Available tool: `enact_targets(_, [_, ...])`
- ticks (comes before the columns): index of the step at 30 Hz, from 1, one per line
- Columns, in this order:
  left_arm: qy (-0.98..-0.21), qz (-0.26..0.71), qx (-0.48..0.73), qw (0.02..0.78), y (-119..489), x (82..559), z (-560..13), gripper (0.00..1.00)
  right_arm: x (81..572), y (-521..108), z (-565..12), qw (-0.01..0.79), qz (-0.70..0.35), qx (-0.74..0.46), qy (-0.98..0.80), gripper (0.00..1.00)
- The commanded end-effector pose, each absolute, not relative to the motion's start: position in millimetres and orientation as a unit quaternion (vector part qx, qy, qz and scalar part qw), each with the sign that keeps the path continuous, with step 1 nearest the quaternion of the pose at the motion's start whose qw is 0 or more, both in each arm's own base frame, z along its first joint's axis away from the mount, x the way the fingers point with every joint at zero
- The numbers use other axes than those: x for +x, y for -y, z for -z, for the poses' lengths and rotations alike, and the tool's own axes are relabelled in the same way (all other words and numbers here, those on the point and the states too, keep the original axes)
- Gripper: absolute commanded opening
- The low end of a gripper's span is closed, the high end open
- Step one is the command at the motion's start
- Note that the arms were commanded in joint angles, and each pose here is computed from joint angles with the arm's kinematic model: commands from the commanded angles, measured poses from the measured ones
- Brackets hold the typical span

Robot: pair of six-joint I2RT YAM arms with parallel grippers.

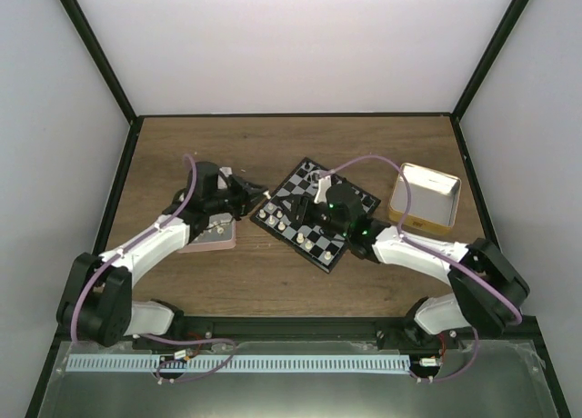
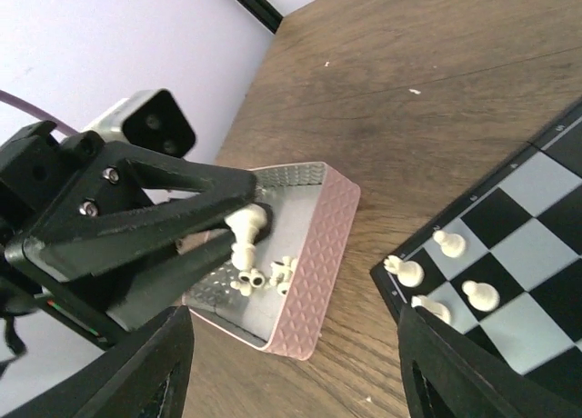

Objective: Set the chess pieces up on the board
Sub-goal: Place the chess piece on the chessboard.

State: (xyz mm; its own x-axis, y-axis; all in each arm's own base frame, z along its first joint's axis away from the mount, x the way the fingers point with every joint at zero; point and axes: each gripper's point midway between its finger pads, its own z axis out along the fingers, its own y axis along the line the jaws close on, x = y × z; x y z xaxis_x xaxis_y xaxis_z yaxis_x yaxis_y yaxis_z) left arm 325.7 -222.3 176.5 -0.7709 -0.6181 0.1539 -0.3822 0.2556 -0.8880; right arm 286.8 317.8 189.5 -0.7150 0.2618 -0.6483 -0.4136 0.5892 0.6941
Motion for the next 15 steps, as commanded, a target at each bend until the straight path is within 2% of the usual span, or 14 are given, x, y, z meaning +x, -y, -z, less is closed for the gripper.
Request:
enact_targets(1, [-0.732,0.589,-0.336,0.068,252.2,327.7,-200.2,0.13,294.4,-337.3,-226.5,0.391,-0.503,-0.047,-0.770,0.61])
enact_targets(15, [-0.722,0.609,-0.326,0.040,273.4,322.4,-203.4,0.13,299.5,-336.9,-231.4,0.397,-0.516,-0.024,-0.759,0.26])
